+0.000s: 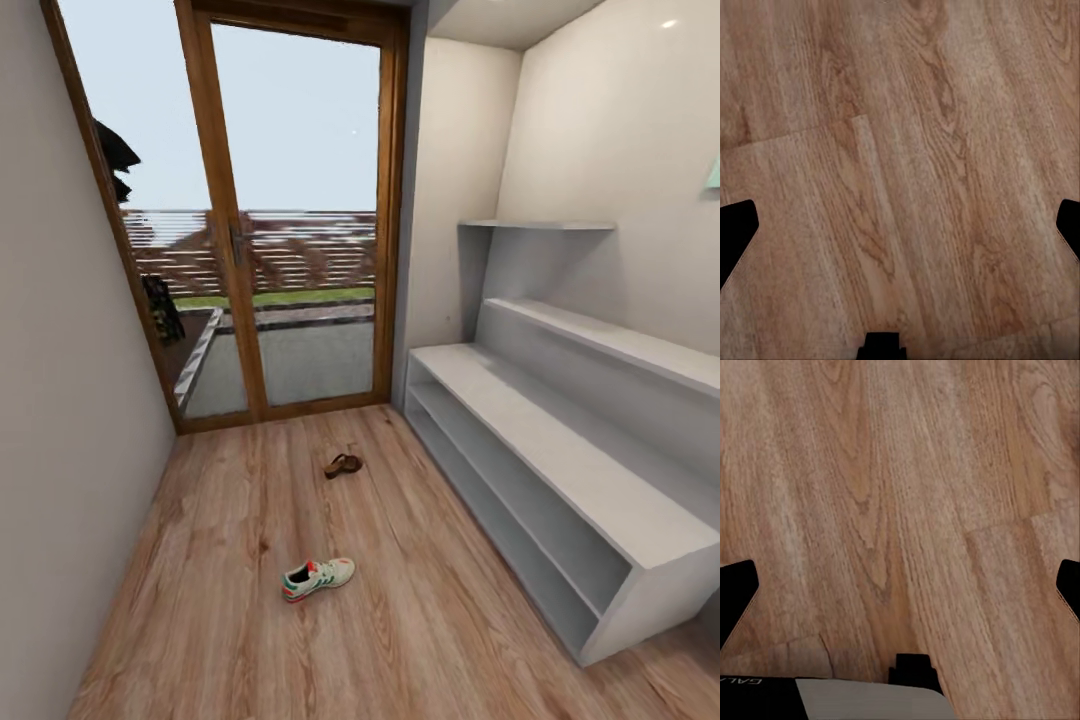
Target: Pick up the two gym shoes and the two sandals from the corridor floor and place them onto the hallstand (shoe rack) in the corridor, making sure they are on the rack and not on the floor. Arrange them so the two gym shoes are next to each other and the two sandals are next to each other.
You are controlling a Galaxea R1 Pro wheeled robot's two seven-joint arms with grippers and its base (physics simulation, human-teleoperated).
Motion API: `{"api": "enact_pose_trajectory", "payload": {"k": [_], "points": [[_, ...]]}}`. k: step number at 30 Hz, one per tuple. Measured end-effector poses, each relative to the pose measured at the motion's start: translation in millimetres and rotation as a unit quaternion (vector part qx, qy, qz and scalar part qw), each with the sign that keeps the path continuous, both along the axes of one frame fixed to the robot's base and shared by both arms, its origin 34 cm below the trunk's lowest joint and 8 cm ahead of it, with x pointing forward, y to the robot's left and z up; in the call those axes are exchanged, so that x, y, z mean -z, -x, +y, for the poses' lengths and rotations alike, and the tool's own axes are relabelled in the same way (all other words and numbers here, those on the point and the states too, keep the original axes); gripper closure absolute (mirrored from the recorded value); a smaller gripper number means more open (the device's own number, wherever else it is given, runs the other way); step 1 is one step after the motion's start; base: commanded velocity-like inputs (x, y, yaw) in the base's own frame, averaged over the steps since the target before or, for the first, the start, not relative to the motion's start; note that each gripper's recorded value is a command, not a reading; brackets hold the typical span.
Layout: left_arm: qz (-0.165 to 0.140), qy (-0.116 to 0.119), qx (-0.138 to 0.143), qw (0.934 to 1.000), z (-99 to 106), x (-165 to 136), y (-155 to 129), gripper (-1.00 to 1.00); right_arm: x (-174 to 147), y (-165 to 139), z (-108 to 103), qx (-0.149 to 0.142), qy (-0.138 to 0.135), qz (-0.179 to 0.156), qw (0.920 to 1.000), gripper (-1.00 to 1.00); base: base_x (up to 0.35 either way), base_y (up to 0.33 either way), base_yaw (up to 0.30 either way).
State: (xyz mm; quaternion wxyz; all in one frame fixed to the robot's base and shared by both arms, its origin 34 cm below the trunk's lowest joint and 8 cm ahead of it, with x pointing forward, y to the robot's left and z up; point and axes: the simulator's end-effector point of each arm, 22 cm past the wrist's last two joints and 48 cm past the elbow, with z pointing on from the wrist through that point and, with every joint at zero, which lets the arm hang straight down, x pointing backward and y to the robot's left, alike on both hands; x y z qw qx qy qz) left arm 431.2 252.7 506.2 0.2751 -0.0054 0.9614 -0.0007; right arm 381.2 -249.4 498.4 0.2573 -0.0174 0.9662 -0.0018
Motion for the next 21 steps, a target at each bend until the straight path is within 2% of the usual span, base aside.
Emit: {"api": "enact_pose_trajectory", "payload": {"k": [21], "points": [[0.0, 0.0, 0.0, 1.0, -0.1, 0.0, 0.0, -1.0, -0.2, -0.3, 0.0, 0.001, -0.001, -0.001, 1.0, -1.0, 0.324, 0.0, 0.0]]}}
